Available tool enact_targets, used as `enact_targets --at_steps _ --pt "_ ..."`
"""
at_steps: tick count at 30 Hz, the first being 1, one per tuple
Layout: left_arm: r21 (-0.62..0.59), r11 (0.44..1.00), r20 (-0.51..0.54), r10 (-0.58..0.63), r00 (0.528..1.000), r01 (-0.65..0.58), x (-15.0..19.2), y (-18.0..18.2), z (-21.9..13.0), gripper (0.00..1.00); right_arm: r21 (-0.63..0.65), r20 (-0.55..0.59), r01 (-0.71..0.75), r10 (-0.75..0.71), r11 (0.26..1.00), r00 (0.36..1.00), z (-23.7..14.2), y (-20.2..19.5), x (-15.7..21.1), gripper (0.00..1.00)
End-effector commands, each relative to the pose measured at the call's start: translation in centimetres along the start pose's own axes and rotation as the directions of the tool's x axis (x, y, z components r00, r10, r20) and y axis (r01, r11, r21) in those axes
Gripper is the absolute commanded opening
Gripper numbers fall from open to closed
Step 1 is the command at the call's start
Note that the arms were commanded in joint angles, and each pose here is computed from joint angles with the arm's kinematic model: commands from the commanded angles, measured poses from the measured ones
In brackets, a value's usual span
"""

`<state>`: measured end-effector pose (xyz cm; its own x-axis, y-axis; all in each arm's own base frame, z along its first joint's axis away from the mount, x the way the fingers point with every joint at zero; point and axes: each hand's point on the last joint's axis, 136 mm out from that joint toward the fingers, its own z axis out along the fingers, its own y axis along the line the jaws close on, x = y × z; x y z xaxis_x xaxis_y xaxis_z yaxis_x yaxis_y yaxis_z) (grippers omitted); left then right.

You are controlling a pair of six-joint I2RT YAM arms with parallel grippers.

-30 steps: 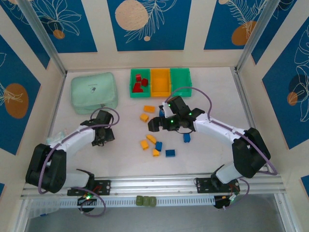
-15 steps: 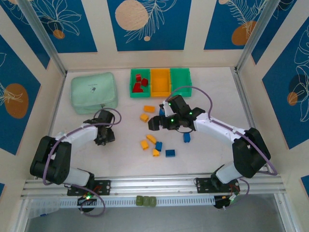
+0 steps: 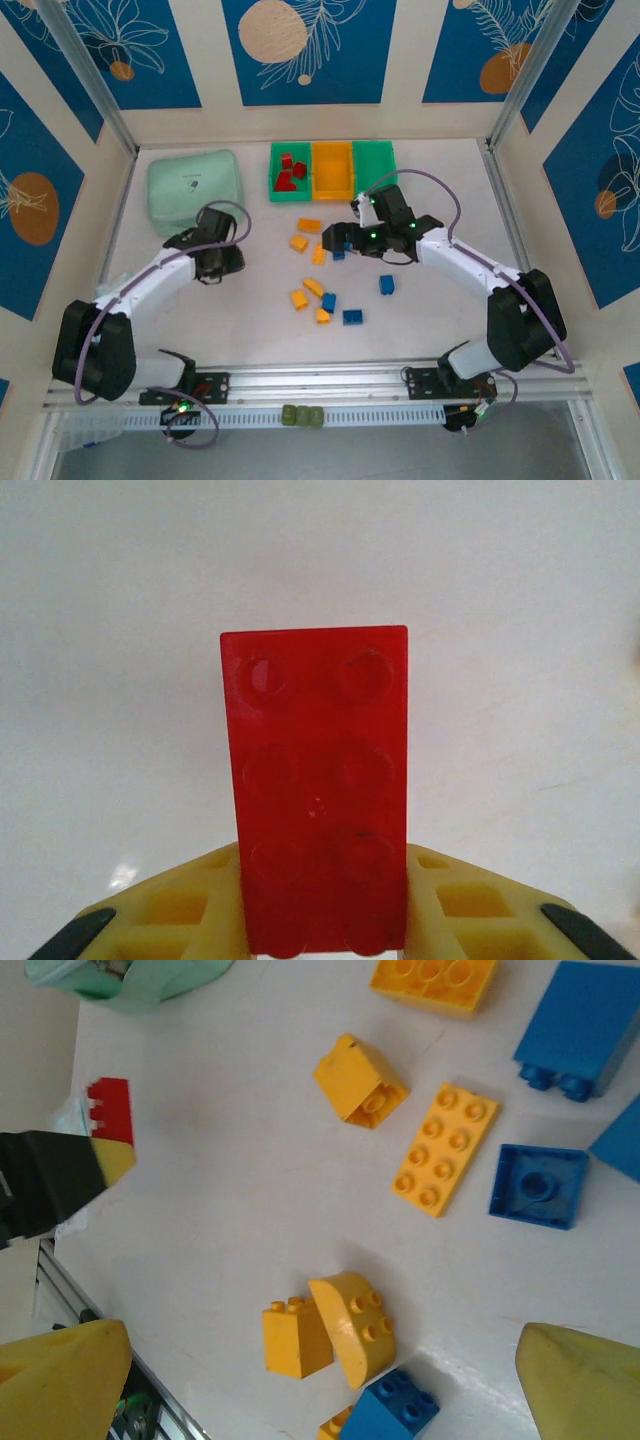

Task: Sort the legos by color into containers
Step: Pick up the lego from the middle-left of the table, then place the lego in the container.

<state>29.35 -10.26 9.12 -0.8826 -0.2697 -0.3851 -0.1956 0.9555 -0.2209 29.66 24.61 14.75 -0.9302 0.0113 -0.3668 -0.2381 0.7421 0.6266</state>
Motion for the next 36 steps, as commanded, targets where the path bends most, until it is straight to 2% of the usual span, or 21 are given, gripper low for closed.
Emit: enact_targets --at_steps 1,6,11,15,19,21,27,31,36 --pt "0.127 0.991 0.044 0.042 0.998 -0.047 -3.3 -5.1 -0.9 0.32 -0.013 0.043 -0.013 0.014 1.000 0.999 -1.8 0.4 -1.7 0.99" --pt "0.147 0.981 0.119 0.108 0.987 -0.125 -9.2 -10.5 0.1 0.31 0.003 0.101 -0.021 0.021 1.000 0.995 -2.9 -0.5 -3.1 0.99" --pt "0.168 0.969 0.165 0.152 0.975 -0.180 -15.0 -15.3 3.2 0.31 0.037 0.114 -0.049 0.044 0.998 0.992 -3.4 -1.8 -3.8 0.99" --pt "0.147 0.969 0.187 0.171 0.967 -0.200 -18.5 -17.6 5.8 0.32 0.060 0.127 -0.032 0.024 0.998 0.992 -3.7 -2.3 -4.1 0.99" --pt "0.142 0.966 0.191 0.189 0.963 -0.217 -20.8 -19.4 7.9 0.46 0.082 0.129 -0.015 0.004 0.996 0.992 -3.9 -2.4 -4.7 0.99" --pt "0.125 0.965 0.188 0.205 0.960 -0.231 -21.4 -19.6 8.1 0.55 0.089 0.124 0.007 -0.018 0.996 0.992 -4.0 -2.2 -4.9 0.99" --pt "0.197 0.949 0.219 0.201 0.955 -0.245 -21.4 -20.4 3.8 0.57 0.145 0.113 0.081 -0.097 0.986 0.989 -3.8 -1.5 -5.4 0.99" --pt "0.294 0.923 0.223 0.186 0.957 -0.248 -18.6 -19.9 0.5 0.59 0.198 0.059 0.173 -0.188 0.965 0.980 -2.2 -0.7 -5.1 1.00" --pt "0.334 0.912 0.192 0.179 0.965 -0.236 -13.9 -17.1 -2.6 0.68 0.165 -0.076 0.295 -0.286 0.941 0.955 0.4 1.2 -4.1 0.92"
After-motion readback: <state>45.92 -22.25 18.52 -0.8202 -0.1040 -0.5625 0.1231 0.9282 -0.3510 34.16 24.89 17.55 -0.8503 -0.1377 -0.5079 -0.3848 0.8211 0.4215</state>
